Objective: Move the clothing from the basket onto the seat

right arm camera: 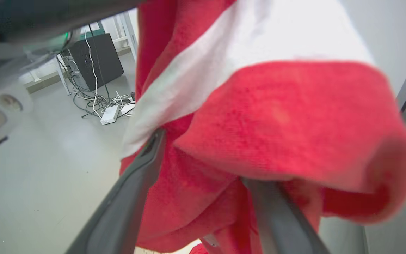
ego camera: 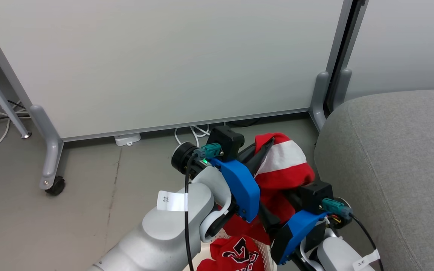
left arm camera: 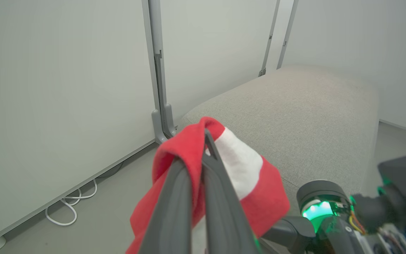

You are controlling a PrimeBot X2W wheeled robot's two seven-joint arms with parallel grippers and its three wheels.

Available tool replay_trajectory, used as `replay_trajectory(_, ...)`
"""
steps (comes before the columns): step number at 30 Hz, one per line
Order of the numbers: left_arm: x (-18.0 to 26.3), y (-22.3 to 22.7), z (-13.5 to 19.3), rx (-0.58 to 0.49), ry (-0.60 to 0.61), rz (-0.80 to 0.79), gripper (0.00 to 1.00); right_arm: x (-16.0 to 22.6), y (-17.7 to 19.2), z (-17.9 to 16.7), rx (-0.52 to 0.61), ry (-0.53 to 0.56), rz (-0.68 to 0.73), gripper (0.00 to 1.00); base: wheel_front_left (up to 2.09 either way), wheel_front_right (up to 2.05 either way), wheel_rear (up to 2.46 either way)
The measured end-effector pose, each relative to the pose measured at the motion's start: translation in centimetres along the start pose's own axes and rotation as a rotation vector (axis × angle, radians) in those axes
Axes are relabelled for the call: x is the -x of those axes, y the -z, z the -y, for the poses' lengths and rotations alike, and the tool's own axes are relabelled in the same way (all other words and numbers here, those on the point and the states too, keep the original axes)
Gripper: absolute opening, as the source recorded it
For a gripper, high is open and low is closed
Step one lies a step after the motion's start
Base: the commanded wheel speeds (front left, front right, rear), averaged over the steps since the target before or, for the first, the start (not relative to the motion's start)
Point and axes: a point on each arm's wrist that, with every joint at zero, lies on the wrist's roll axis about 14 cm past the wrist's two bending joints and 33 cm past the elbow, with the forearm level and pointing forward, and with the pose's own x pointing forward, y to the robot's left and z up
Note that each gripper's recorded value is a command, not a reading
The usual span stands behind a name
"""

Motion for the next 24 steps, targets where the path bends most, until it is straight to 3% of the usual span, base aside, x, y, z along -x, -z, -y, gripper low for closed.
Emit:
replay_trajectory(4, 0.0, 0.33, -0.11, 0.005, -0.003, -0.009, 0.0, -0.22, -0.24, -0.5, 0.021, -0.019, 0.008, 1.0, 0.0, 0.0, 0.0)
replay_trajectory(5, -0.02, 0.39, -0.11, 0.007, -0.003, -0.01, 0.0, -0.28, -0.32, -0.57, 0.023, -0.022, 0.01, 0.76, 0.0, 0.0, 0.0)
replay_trajectory(6, -0.02, 0.45, -0.11, 0.007, -0.003, -0.013, 0.0, -0.32, -0.36, -0.63, 0.027, -0.025, 0.011, 0.46, 0.0, 0.0, 0.0)
replay_trajectory(7, -0.02, 0.51, -0.1, 0.006, -0.002, -0.015, 0.0, -0.34, -0.38, -0.65, 0.032, -0.026, 0.011, 0.02, 0.0, 0.0, 0.0)
replay_trajectory(24, 0.12, 0.76, -0.33, 0.009, -0.013, -0.014, 0.0, -0.2, -1.05, 0.2, 0.084, -0.001, 0.023, 0.0, 0.0, 0.0, 0.0)
